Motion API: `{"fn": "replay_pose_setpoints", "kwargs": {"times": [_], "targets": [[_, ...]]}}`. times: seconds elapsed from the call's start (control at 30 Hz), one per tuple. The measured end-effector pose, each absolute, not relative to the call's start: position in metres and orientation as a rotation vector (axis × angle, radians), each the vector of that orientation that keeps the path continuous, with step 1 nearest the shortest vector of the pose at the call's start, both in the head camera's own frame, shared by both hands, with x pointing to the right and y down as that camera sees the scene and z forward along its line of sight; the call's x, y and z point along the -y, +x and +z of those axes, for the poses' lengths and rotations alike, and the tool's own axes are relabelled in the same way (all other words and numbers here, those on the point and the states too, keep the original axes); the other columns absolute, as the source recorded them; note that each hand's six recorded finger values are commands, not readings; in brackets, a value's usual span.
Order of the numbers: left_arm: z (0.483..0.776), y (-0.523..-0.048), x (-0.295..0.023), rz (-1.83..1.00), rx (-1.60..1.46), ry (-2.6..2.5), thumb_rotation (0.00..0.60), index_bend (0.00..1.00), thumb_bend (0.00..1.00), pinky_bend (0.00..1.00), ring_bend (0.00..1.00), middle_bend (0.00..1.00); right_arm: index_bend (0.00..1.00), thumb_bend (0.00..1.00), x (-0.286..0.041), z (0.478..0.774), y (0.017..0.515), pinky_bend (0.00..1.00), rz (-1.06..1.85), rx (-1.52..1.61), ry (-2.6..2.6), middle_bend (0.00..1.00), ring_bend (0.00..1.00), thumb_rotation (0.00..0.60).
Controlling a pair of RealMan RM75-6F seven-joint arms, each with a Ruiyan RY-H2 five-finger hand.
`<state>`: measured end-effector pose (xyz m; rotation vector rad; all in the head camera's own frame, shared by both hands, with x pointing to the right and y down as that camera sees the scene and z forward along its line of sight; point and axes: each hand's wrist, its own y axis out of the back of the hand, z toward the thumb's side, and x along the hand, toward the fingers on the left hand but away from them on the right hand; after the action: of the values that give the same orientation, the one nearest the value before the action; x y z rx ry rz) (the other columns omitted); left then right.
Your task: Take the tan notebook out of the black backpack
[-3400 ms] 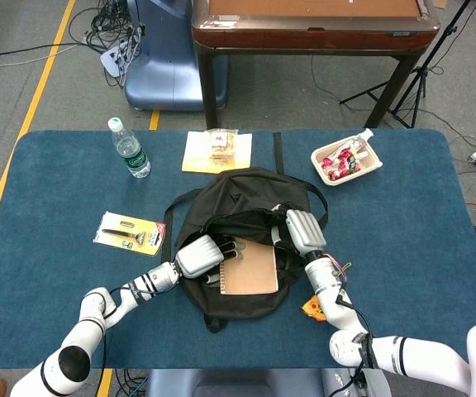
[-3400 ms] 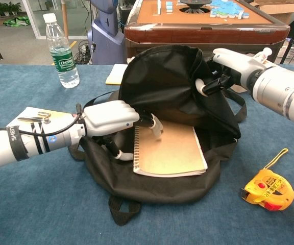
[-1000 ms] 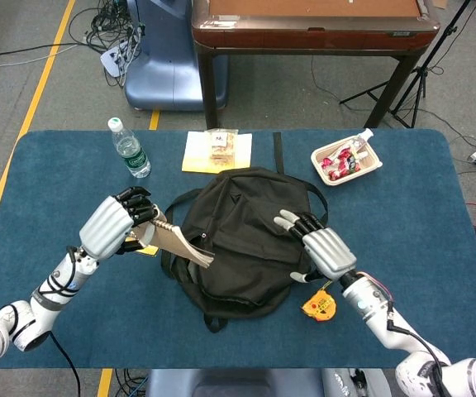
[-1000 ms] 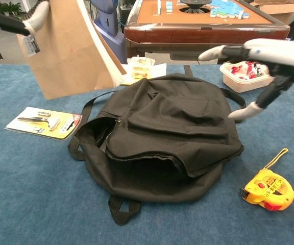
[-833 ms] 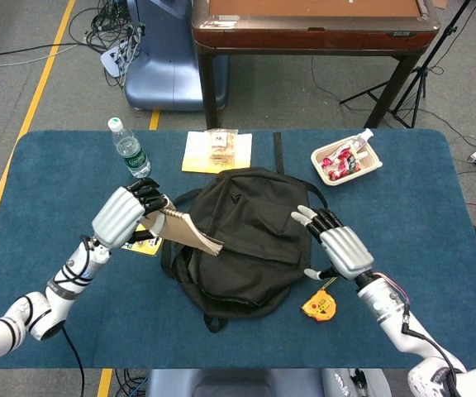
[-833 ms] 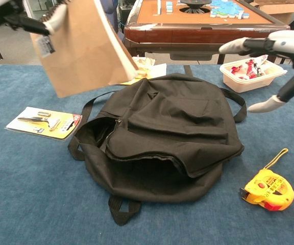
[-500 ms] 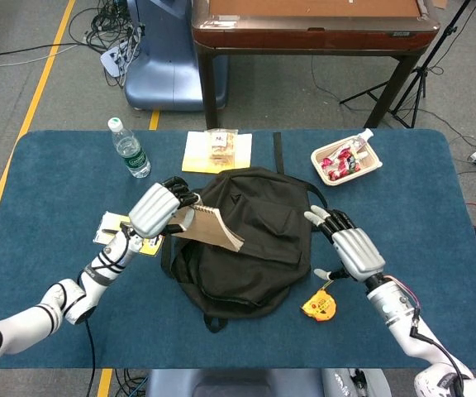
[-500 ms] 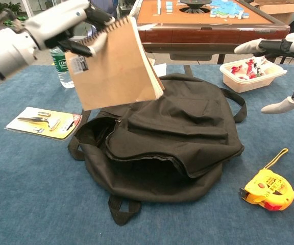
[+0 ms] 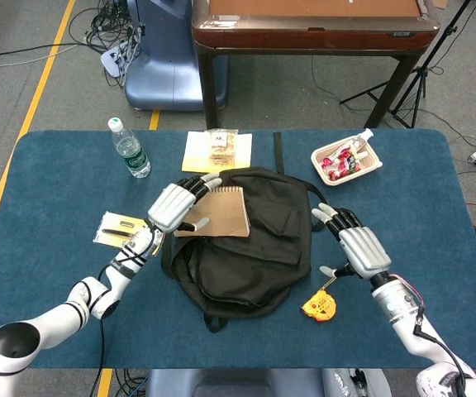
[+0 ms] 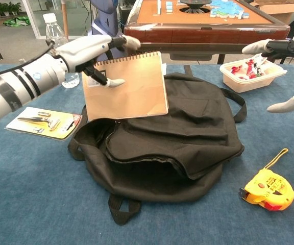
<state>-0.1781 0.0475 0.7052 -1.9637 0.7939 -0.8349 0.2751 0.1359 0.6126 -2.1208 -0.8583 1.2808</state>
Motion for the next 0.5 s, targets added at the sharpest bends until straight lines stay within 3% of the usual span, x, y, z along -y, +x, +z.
{"fn": "replay_pose_setpoints", "kwargs": {"times": [0.3,0.4,0.5], "targets": [[0.686,-0.234,-0.046,-0.917,-0.9,-1.939,0.6,0.05,0.21,0.23,0.09,0.03,0.0,0.01,-0.131,0.608,0.281,0.03,1.284,0.864,-2.098,0.03,0.0,0.6],[0.68,-0.262,-0.051,-0.97,-0.929,-1.904,0.6,0.08,0.21,0.23,0.09,0.04,0.0,0.04,-0.131,0.607,0.284,0.03,1.291,0.855,-2.084,0.06,0.0,0.6],[0.675,-0.289,-0.059,-1.034,-0.943,-1.877,0.6,0.1,0.21,0.23,0.1,0.05,0.07,0.11,-0.132,0.605,0.29,0.09,1.305,0.849,-2.052,0.11,0.01,0.6]]}}
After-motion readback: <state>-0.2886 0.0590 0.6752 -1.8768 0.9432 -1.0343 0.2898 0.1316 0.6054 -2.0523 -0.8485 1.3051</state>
